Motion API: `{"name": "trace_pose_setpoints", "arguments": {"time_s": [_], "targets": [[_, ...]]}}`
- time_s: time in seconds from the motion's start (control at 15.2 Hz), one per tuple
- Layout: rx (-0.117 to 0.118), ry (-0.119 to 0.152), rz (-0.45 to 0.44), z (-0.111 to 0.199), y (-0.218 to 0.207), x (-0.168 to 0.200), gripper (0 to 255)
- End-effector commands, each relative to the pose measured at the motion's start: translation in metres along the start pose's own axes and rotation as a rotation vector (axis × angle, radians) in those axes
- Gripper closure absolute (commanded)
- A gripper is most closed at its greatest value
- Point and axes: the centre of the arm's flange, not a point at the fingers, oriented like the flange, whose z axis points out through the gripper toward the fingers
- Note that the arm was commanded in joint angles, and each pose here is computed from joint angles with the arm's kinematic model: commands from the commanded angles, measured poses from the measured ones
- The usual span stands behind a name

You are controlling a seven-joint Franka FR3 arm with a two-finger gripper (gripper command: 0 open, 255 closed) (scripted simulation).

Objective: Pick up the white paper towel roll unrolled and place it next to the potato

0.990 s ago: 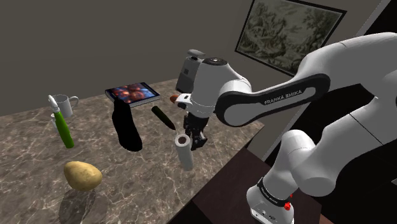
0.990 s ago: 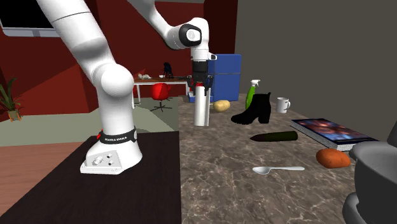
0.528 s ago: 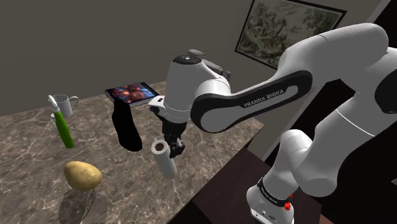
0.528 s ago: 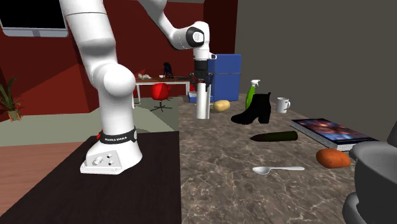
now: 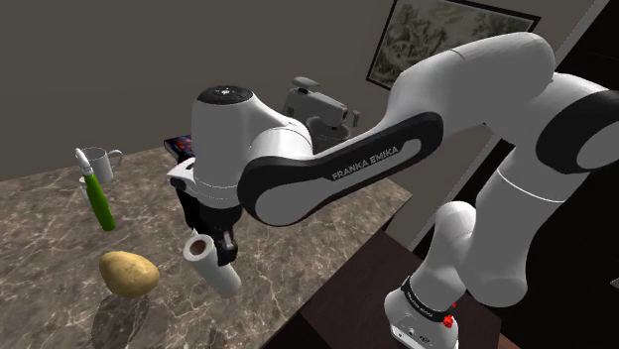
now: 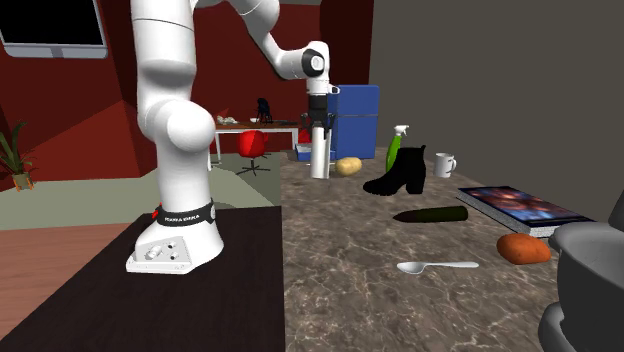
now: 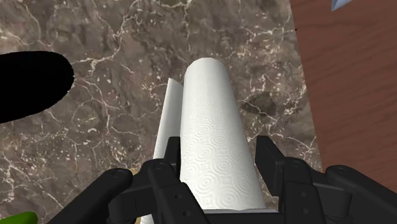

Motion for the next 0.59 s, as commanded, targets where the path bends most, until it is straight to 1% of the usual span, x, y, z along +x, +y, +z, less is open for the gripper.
{"name": "trace_pose_setpoints", "arguments": {"time_s": [0.0,0.53], "targets": [[0.0,0.0,0.001,0.002,-0.005,0.025,255],[0.0,0.0,0.001,0.001,-0.018,0.127,255]]}}
